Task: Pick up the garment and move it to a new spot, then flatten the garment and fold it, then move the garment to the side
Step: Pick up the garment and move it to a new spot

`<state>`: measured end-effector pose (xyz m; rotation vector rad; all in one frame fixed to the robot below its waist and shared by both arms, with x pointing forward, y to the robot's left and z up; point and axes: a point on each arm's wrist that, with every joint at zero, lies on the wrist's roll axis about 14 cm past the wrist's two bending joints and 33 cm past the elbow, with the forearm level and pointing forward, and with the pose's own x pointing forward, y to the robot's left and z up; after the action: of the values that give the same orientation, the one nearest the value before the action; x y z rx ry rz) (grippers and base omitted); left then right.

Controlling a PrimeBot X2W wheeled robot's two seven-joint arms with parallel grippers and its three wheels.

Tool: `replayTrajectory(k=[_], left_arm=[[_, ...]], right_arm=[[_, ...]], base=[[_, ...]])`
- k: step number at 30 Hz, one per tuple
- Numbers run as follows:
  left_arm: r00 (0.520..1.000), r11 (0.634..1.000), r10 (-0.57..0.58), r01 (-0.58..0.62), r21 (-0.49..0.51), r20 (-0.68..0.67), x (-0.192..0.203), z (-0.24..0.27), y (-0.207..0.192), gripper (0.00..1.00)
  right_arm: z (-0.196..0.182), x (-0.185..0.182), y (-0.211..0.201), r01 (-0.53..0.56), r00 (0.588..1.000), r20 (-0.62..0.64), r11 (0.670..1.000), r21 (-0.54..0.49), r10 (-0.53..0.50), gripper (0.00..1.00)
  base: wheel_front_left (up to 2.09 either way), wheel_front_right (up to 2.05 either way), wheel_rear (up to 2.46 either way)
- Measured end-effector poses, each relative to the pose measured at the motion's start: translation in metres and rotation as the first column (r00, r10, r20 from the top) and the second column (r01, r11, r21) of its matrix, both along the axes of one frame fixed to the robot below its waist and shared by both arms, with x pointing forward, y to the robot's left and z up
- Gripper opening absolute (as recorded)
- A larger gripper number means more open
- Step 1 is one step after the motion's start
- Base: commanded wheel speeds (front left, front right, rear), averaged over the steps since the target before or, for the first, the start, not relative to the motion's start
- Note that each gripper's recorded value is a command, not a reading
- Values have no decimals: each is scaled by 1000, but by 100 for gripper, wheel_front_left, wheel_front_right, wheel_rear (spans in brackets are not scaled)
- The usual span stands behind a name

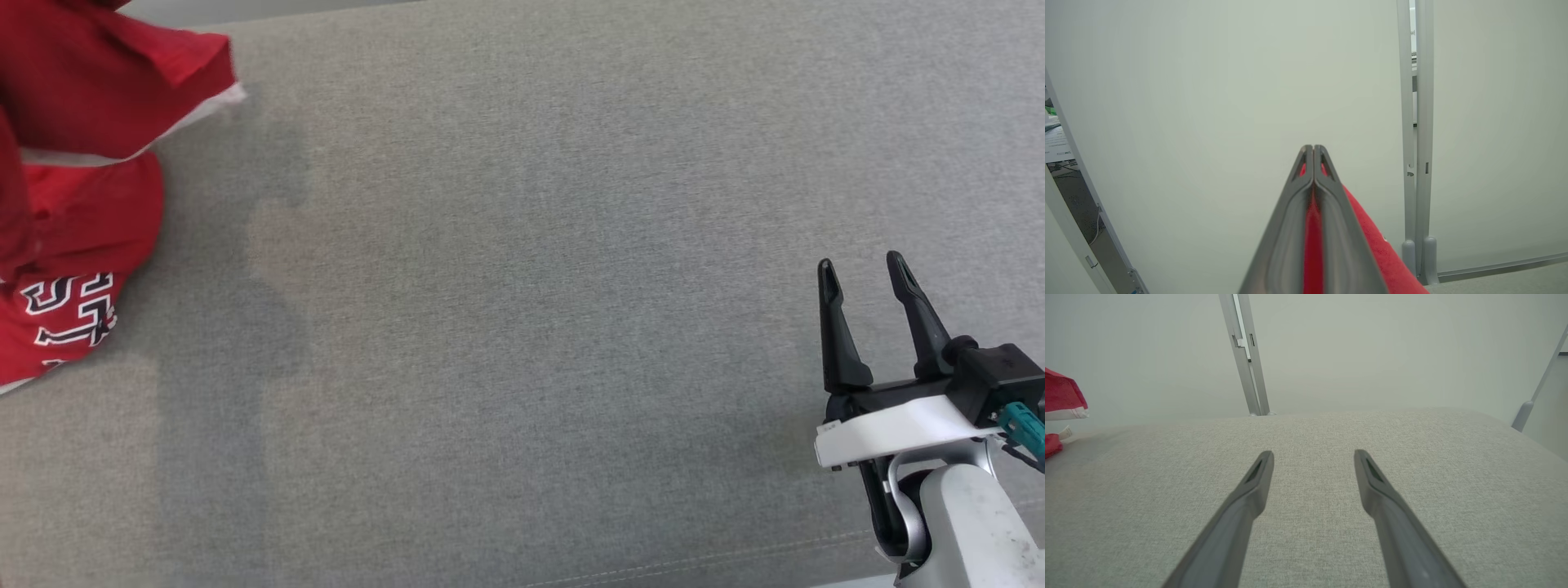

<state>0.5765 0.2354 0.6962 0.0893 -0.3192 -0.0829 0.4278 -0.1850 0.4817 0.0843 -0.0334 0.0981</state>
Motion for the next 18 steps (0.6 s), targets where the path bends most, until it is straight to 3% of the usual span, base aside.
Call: replayTrajectory(k=[7, 18], left_arm=[[962, 970, -241, 240, 25, 129, -11, 55, -104, 0], [808, 816, -571, 579, -11, 144, -37, 55, -255, 0]], right_arm=[[9, -18, -20, 73, 997, 11, 997, 14, -74, 100], [16, -49, -53, 196, 980, 15, 980, 22, -197, 100]], base=[[0, 0, 0], [0, 0, 0]])
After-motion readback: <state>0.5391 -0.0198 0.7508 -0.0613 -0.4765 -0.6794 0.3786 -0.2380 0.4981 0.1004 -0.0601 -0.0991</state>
